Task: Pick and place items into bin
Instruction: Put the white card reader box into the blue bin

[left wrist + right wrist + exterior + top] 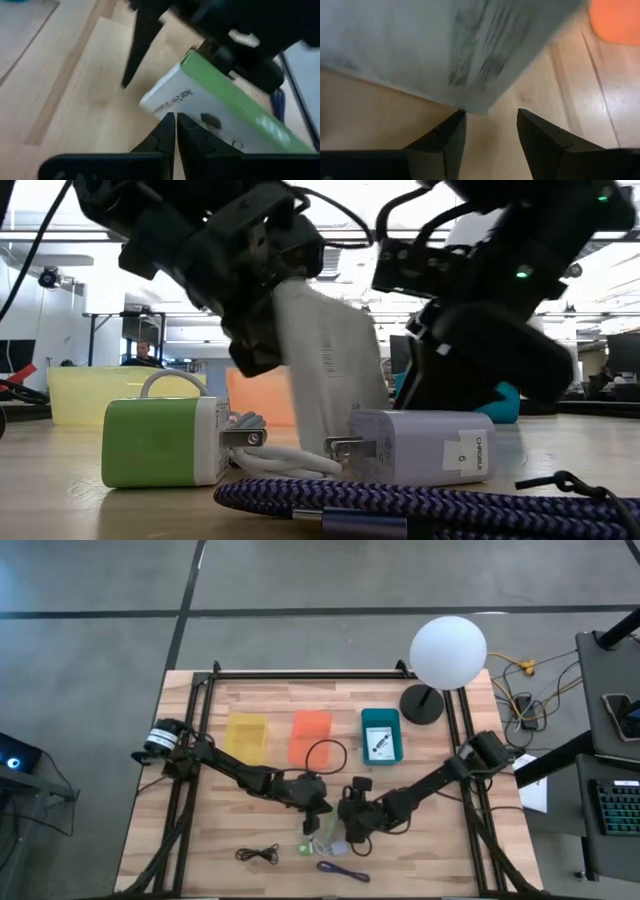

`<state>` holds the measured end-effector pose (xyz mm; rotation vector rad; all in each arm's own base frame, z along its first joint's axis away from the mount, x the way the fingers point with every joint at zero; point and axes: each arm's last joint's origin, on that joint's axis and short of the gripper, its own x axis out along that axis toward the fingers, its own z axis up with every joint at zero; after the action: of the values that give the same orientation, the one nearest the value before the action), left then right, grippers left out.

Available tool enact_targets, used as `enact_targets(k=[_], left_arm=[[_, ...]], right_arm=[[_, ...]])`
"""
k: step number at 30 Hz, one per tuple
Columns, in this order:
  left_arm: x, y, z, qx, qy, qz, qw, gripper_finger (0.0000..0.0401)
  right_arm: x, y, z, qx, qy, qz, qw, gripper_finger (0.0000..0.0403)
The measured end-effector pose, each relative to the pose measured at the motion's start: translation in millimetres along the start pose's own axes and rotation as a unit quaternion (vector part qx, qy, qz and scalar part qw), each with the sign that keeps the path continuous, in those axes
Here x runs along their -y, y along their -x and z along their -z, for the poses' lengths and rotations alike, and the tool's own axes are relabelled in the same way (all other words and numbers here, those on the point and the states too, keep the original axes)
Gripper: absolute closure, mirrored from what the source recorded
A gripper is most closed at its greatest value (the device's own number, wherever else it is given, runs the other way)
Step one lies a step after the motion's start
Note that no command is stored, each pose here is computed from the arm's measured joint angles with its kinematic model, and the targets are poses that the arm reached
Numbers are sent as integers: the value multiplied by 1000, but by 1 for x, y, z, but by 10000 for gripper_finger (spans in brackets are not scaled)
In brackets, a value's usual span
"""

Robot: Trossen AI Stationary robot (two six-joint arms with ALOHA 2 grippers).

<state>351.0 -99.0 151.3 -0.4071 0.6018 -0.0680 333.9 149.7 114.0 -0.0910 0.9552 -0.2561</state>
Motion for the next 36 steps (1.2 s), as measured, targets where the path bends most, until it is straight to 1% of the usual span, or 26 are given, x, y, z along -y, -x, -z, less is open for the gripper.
enact_targets(k=[6,13,15,20,24,27,29,31,34,36], left_arm=[[1,0,-1,-2,0,-2,1000,399],[-2,0,4,-15,-1,-9,1000,399],[-3,0,6,-22,-2,-13,1000,399],[-5,1,11,-30,-3,-14,999,399],[-4,1,11,-34,-3,-8,999,399],[-5,1,11,-34,-3,-7,999,399],[-5,1,11,-34,-2,-7,999,399],[-5,1,12,-34,-3,-7,999,399],[-5,1,12,-34,-3,-8,999,399],[-5,1,12,-35,-3,-8,999,399]], right_arm=[[2,1,-12,4,-10,2,1000,238],[1,6,-16,-13,0,9,1000,238],[1,9,-18,-26,-11,13,1000,238],[1,21,-32,-40,-71,23,996,238],[-1,27,-43,-30,-69,18,997,238],[-2,31,-46,-37,-67,16,997,238],[-3,35,-50,-54,-79,-6,995,238],[-6,38,-51,-84,-104,-43,990,238],[-11,40,-53,-119,-159,-110,974,238],[-15,40,-55,-127,-191,-146,962,238]])
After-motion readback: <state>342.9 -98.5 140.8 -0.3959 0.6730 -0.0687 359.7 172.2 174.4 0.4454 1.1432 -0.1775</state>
